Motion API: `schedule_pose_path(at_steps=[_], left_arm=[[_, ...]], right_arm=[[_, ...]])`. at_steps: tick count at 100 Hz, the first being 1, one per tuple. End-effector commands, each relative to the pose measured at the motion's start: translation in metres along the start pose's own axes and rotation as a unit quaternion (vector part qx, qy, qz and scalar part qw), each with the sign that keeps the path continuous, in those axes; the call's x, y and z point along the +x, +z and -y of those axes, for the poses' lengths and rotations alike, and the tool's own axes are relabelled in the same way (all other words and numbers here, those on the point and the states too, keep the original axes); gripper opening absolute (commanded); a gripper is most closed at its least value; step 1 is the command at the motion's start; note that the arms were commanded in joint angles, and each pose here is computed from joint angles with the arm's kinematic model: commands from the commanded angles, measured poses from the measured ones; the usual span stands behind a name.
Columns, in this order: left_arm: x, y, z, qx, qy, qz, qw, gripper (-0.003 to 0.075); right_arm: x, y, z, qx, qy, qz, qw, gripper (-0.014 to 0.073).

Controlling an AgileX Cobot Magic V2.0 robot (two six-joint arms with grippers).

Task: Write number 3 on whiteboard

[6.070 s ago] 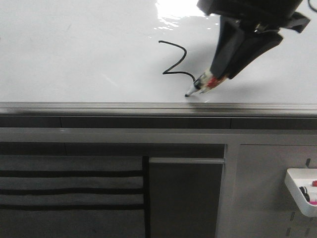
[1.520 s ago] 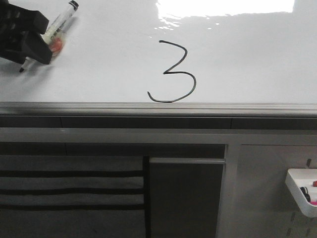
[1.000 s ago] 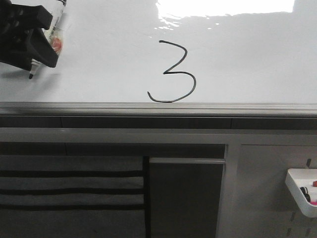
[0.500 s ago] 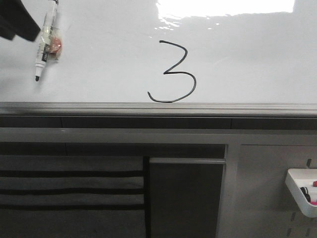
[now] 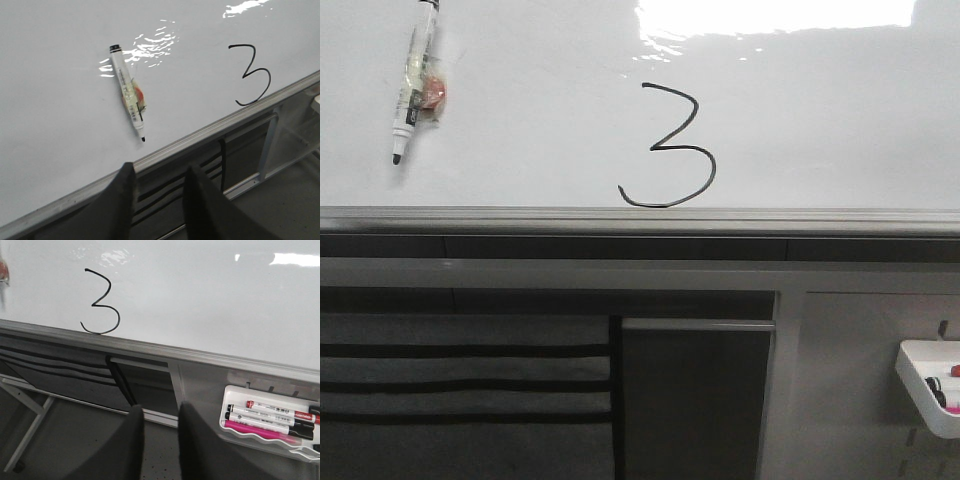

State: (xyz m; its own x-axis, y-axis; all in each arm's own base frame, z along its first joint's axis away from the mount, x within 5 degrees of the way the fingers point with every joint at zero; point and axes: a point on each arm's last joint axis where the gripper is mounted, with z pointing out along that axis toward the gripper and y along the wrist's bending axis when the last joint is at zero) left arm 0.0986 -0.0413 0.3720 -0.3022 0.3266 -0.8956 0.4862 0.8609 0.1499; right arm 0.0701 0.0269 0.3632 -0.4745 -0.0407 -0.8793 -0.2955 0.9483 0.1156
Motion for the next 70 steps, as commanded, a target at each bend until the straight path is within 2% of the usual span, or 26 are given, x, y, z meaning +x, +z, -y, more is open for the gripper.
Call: schedule_pose_path(at_steps=[1,8,11,21,34,70], left_arm=[[0.001,-0.013,0.000,-0.030,-0.026,0.058,0.997,0.0093],[0.010,-0.015,0.002,-0.037,-0.039,0.079,0.995,0.0020],[0.012,-0.015,0.002,-0.040,-0.040,0.085,0.995,-0.0017],[0.019,-0.013,0.003,-0.047,-0.046,0.101,0.993,-0.0018],[0.028,-0.005,0.007,-0.018,-0.093,0.091,0.991,-0.0018],[0.037,-0.002,0.009,-0.018,-0.095,0.085,0.992,-0.0018]], right_arm=[[-0.006,-0.010,0.000,0.002,-0.002,0.064,0.998,0.0013],[-0.001,-0.012,0.001,0.001,-0.002,0.069,0.998,-0.0069],[0.001,-0.013,0.001,0.001,-0.002,0.069,0.998,-0.0074],[0.002,-0.011,0.001,0.002,-0.003,0.078,0.997,-0.0074],[0.001,-0.010,0.001,0.001,-0.003,0.079,0.997,-0.0074],[0.001,-0.010,0.001,0.001,-0.003,0.079,0.997,-0.0074]])
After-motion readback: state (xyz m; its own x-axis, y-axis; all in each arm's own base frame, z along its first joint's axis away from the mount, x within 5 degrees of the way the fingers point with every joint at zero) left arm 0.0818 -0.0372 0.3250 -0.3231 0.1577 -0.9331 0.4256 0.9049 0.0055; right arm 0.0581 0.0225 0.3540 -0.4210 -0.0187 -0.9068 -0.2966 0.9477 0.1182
